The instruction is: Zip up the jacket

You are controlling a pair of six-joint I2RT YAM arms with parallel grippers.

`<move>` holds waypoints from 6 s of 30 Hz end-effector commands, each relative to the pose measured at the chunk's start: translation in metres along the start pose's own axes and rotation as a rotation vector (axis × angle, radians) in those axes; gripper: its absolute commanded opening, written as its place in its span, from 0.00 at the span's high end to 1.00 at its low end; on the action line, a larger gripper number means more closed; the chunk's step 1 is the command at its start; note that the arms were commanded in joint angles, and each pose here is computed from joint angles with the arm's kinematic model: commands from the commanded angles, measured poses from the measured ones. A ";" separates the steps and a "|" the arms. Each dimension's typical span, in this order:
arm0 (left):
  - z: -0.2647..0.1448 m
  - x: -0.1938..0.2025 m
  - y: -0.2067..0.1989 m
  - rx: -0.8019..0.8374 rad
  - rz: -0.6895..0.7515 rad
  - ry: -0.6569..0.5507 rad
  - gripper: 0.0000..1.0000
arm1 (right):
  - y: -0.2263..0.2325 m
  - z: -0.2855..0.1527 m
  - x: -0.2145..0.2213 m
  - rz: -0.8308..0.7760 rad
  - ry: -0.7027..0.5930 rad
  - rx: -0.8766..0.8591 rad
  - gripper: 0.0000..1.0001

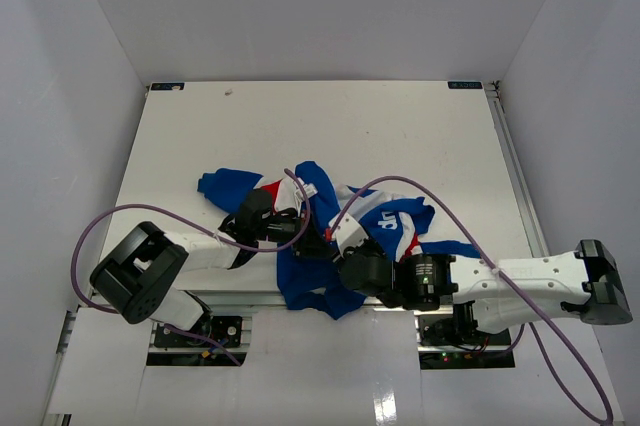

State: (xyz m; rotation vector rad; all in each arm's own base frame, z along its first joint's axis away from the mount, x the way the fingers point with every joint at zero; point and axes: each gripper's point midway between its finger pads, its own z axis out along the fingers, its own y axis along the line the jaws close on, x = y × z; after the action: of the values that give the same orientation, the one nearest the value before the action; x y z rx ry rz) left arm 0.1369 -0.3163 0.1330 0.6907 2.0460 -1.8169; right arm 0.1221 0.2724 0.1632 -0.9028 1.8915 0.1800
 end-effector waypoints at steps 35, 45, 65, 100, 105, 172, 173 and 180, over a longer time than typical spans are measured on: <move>-0.001 -0.008 -0.006 0.020 0.020 -0.005 1.00 | 0.045 0.011 0.021 0.122 0.104 0.287 0.46; -0.001 -0.008 -0.007 0.023 0.021 -0.004 1.00 | 0.043 0.014 0.024 0.097 0.109 0.330 0.50; -0.001 -0.007 -0.006 0.025 0.021 -0.002 1.00 | 0.034 0.011 0.025 0.090 0.107 0.368 0.70; -0.001 -0.006 -0.006 0.028 0.024 0.005 1.00 | 0.017 0.001 0.019 0.046 0.100 0.423 0.92; -0.001 -0.005 -0.006 0.029 0.029 0.006 1.00 | 0.012 0.001 0.012 0.041 0.065 0.438 0.92; -0.050 -0.015 -0.034 -0.241 0.099 -0.199 1.00 | -0.245 0.171 -0.086 0.427 -0.121 0.505 0.92; -0.052 -0.014 -0.033 -0.249 0.098 -0.203 1.00 | -0.254 0.171 -0.087 0.431 -0.126 0.519 0.92; -0.066 -0.022 -0.026 -0.355 0.111 -0.281 1.00 | -0.320 0.177 -0.068 0.492 -0.109 0.583 0.92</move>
State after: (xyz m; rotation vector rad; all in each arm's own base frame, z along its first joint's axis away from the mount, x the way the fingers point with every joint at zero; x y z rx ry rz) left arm 0.1419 -0.2657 0.1767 0.4524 2.0140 -1.4318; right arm 0.4457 0.1846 0.1899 -0.0809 1.9403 -0.0569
